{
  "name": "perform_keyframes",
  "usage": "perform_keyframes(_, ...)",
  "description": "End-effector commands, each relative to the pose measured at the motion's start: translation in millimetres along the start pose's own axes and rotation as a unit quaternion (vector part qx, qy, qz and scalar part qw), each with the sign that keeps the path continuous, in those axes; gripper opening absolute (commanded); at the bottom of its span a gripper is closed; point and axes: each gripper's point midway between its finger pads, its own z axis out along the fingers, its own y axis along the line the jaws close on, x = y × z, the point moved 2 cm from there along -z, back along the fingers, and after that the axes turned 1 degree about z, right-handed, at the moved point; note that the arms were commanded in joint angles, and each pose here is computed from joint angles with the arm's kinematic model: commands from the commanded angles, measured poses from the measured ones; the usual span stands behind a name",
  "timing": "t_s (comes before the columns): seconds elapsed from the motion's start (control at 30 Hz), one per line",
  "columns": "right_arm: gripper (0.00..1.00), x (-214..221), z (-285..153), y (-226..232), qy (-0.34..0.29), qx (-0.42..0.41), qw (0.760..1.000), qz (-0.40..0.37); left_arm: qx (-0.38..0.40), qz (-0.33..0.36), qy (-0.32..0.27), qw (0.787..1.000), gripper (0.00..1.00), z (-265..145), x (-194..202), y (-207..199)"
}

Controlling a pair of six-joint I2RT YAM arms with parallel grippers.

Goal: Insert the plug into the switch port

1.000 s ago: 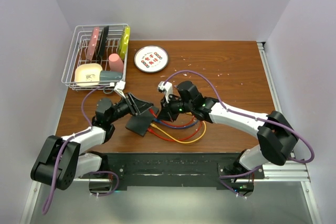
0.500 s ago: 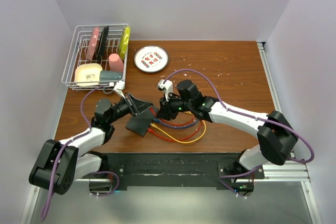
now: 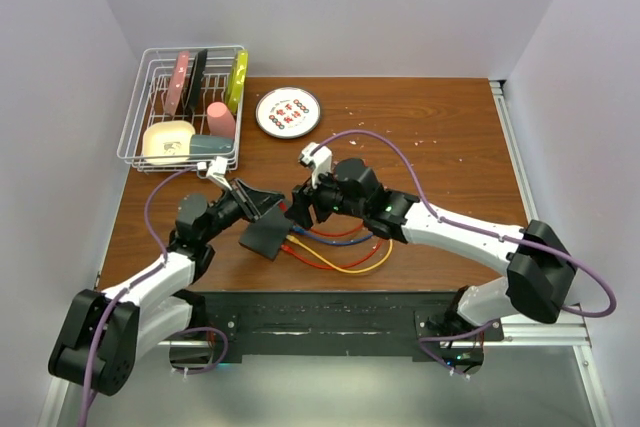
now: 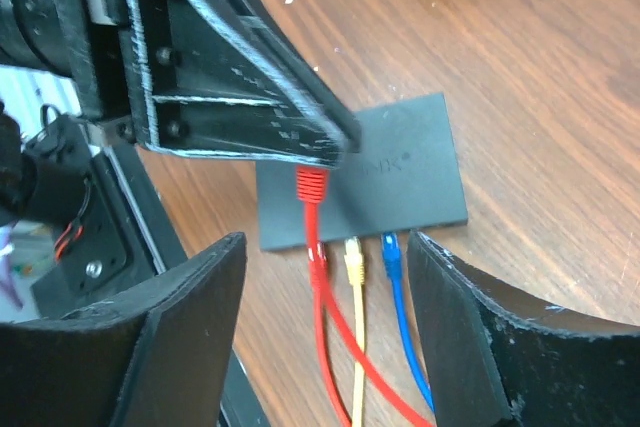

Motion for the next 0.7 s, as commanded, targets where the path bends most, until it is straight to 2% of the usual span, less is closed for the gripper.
perform_keyframes(0.0,0.66,-26,7,1,-0.045,0.066,0.997,-0.016,-0.036,-0.024,-0.042,0.998,0.0,-4,-9,7)
perform_keyframes(0.17,0.61,-18,17,9,-0.039,0.082,0.995,-0.026,-0.052,-0.033,-0.067,0.996,0.0,-10,-13,11)
perform_keyframes(0.37,0.57,-16,31,11,-0.029,0.103,0.994,-0.034,-0.053,-0.034,-0.065,0.996,0.0,-10,-13,11)
perform_keyframes(0.67,0.49,-21,40,18,-0.034,0.092,0.995,-0.036,-0.047,-0.034,-0.059,0.997,0.0,-9,-11,10)
